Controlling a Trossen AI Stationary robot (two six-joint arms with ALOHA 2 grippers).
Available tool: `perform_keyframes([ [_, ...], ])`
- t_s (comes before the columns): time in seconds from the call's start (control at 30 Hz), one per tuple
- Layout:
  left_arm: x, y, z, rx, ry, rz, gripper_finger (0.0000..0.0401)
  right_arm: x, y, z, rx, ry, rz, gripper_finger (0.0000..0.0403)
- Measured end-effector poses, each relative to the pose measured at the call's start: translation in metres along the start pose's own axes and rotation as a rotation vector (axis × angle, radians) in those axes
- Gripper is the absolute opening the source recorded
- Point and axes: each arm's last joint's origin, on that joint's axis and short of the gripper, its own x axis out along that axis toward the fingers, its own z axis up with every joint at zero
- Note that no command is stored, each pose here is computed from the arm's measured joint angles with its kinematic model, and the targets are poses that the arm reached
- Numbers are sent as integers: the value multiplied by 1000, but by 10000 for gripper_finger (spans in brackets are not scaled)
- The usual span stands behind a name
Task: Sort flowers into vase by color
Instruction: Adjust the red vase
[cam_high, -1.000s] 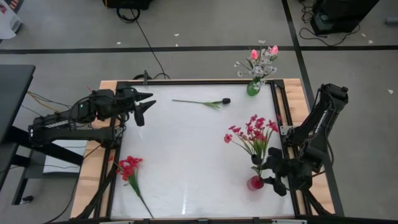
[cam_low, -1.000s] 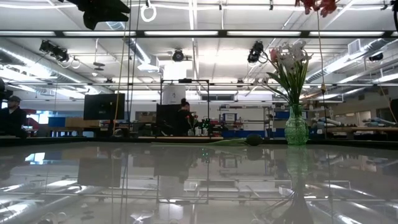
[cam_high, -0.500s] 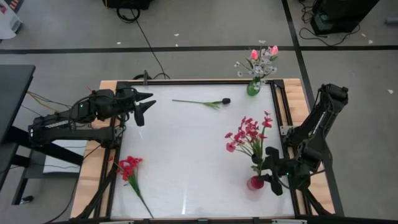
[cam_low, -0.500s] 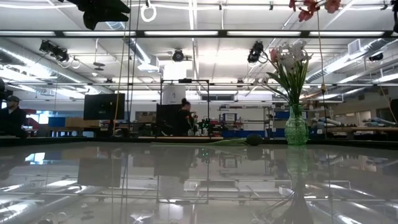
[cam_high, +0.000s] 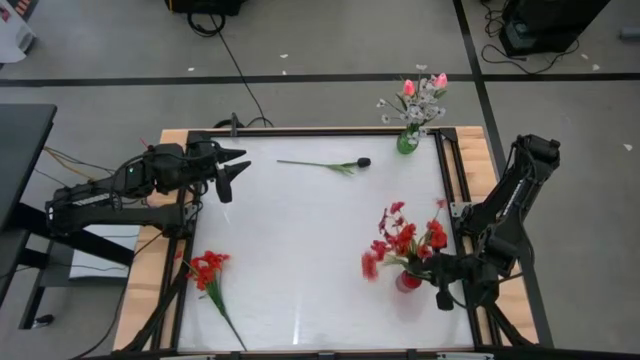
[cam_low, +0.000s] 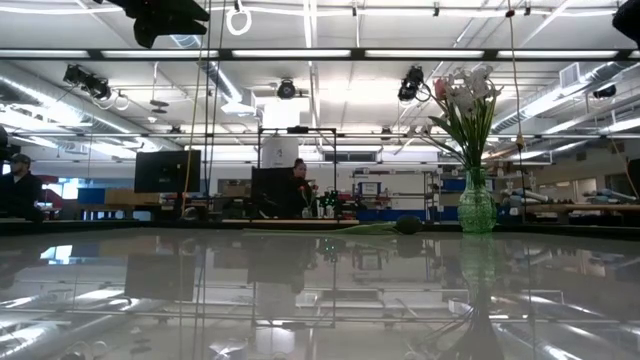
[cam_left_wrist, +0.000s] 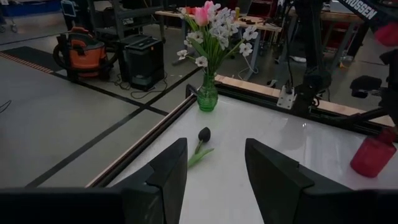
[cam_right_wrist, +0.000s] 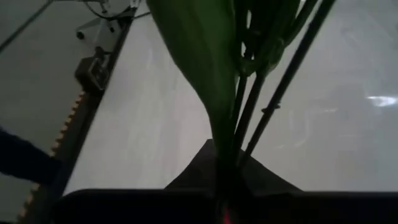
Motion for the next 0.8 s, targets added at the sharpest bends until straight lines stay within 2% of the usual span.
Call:
perform_keyframes([
  [0.3, 0, 0, 0, 0, 0, 0, 167, 7, 1, -6, -44, -15, -86, 22],
  [0.4, 0, 0, 0, 0, 0, 0, 167, 9, 2, -8, -24, -21, -105, 34],
  [0.8, 0, 0, 0, 4, 1, 0, 167, 5, 6, -12, 74, -24, -78, 171],
])
